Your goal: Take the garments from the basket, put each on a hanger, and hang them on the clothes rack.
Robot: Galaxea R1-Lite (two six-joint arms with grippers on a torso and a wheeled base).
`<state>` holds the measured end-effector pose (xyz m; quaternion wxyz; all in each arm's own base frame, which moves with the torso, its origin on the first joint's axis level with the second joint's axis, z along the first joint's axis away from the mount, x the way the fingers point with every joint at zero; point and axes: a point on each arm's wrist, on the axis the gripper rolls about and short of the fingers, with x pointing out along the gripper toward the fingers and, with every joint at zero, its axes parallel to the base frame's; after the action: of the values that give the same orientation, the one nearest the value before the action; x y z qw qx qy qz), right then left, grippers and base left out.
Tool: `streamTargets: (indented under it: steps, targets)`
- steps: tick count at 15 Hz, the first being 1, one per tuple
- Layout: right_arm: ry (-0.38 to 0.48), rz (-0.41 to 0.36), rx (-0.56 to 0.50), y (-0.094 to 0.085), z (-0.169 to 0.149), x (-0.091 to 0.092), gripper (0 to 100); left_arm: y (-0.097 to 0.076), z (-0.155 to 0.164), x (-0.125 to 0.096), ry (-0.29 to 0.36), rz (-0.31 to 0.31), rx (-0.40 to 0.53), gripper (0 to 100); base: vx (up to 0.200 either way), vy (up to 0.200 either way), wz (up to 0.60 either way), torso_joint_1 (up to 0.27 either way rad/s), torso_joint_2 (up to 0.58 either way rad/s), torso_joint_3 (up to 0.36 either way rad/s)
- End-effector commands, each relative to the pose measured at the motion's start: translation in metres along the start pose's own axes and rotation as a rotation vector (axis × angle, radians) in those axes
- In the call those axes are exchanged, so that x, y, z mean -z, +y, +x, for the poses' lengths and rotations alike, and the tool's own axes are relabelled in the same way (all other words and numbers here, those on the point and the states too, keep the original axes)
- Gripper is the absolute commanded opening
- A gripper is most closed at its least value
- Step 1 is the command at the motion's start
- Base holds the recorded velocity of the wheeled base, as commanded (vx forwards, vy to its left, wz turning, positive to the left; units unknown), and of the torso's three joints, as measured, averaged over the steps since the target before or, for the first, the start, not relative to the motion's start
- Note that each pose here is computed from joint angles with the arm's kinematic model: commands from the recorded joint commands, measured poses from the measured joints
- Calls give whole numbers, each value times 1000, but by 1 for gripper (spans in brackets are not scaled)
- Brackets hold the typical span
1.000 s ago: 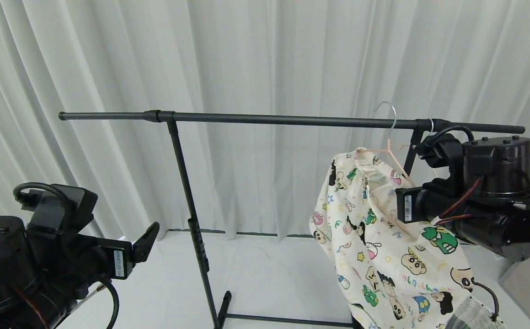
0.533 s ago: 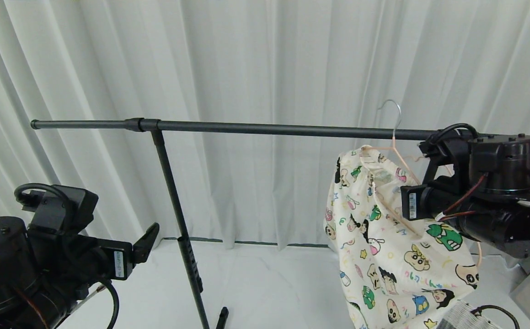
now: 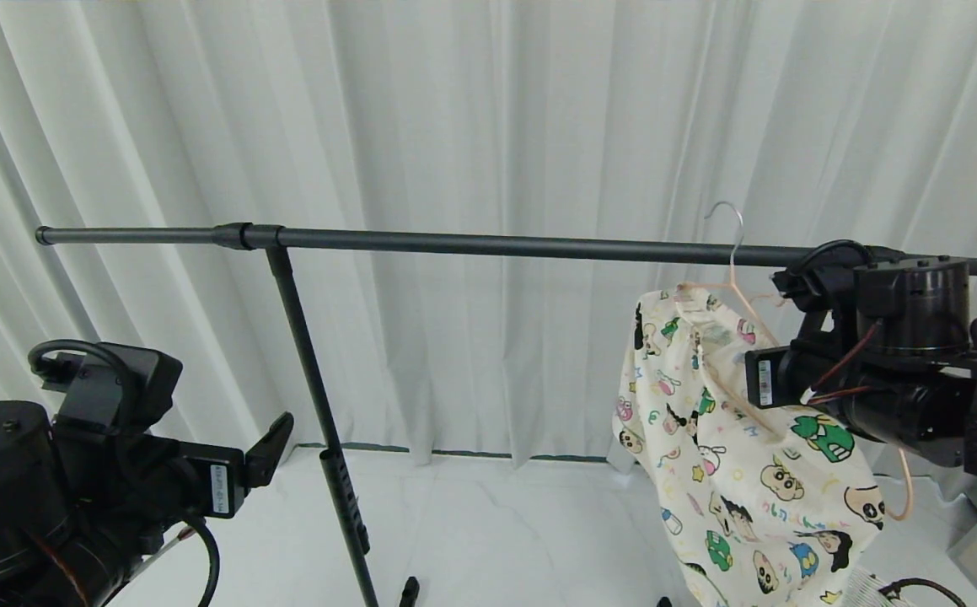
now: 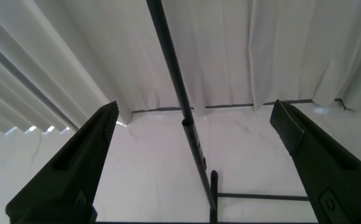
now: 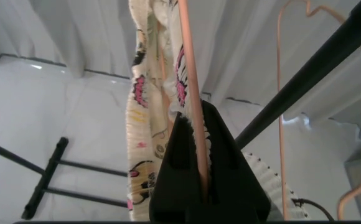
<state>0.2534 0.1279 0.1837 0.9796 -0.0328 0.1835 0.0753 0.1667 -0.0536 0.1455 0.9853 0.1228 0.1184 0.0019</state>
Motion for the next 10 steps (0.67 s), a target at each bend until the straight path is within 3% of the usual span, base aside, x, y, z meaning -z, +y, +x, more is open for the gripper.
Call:
streamTargets:
  steps: [1,10]
  targets:
    - [38,-6,12,0,13,8,0,0,0,0,1,0,-2,100,0,0,0,0,0,0]
    - [80,1,32,-4,45,11,0,-1,1,5,21,3,3,100,0,0,0,0,0,0]
